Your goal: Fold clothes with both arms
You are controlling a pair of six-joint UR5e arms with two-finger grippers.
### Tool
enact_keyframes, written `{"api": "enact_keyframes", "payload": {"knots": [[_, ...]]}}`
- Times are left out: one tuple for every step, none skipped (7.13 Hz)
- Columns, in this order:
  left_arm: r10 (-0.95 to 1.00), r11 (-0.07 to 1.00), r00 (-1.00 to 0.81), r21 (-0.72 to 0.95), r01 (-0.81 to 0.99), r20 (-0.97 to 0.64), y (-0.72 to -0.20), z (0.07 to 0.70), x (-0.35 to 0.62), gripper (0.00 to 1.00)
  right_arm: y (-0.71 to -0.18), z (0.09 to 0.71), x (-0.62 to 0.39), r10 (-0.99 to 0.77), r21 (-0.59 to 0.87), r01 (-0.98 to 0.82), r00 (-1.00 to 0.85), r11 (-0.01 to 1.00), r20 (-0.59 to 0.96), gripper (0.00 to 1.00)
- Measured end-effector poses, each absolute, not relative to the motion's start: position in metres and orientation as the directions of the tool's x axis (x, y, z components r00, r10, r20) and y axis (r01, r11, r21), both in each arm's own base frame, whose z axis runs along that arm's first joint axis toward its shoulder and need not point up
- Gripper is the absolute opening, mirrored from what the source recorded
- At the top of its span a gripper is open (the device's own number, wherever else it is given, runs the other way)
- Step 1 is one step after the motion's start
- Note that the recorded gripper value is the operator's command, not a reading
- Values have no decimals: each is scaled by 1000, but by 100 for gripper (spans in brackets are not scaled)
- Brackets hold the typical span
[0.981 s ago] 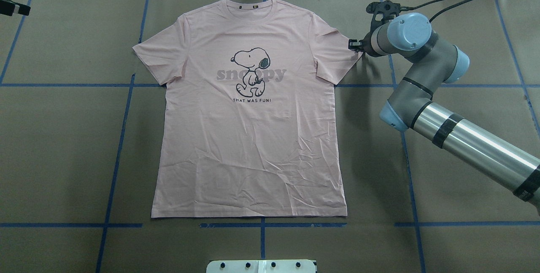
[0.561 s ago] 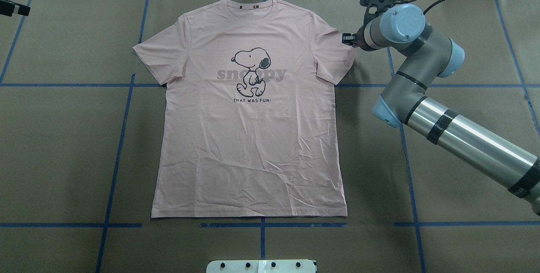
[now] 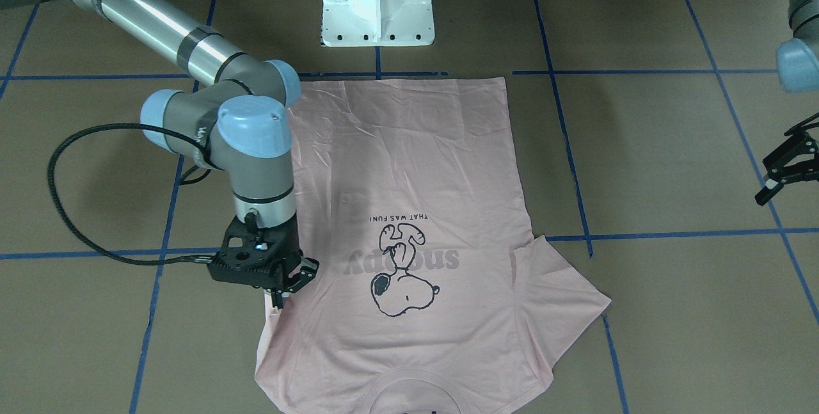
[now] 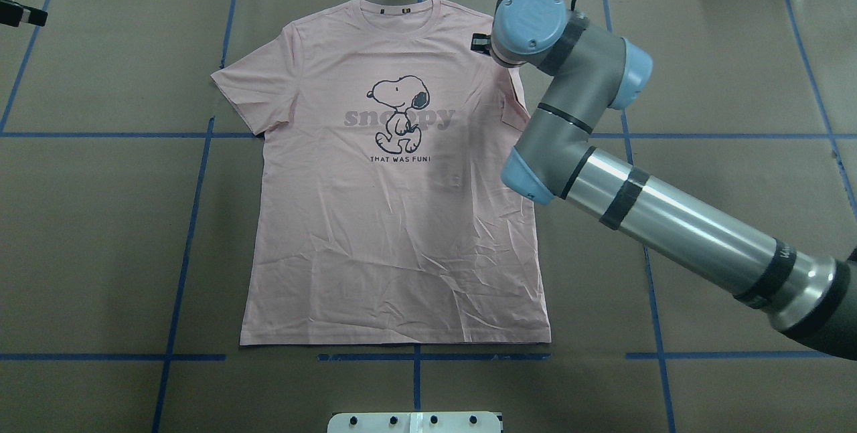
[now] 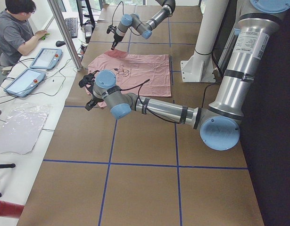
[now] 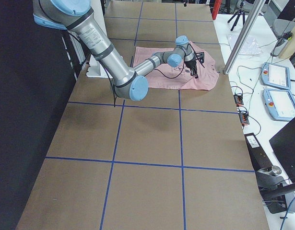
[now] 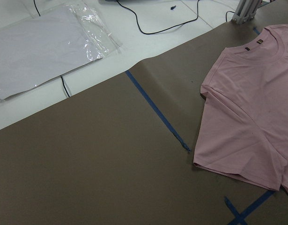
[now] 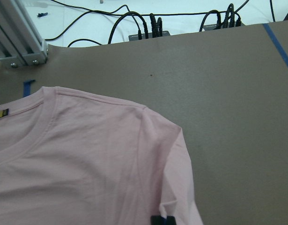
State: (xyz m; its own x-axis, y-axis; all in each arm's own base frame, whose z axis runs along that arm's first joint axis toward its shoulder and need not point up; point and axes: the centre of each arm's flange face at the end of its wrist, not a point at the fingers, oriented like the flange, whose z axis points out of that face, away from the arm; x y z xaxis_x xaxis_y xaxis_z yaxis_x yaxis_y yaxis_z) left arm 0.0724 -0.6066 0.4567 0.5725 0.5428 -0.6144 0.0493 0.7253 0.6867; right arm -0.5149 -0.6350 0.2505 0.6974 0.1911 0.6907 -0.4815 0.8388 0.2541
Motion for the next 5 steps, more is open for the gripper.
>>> {"api": "enact_keyframes", "payload": {"knots": [[543, 726, 573, 686, 49, -615, -607, 457, 72, 100, -636, 235, -538, 202, 260, -491, 702, 831, 683, 0], [542, 726, 573, 686, 49, -615, -607, 457, 73, 100, -637, 223, -553, 204, 266, -494, 707, 828, 678, 46], [541, 726, 573, 685, 50, -616, -607, 457, 73, 100, -635, 217, -561, 201, 270, -493, 708, 827, 677, 99], [541, 727, 572, 685, 51, -616, -607, 456, 73, 100, -635, 215, -565, 199, 272, -491, 710, 828, 676, 99], [542, 726, 572, 686, 50, -616, -608, 456, 73, 100, -636, 213, -566, 194, 275, -486, 712, 830, 674, 99]]}}
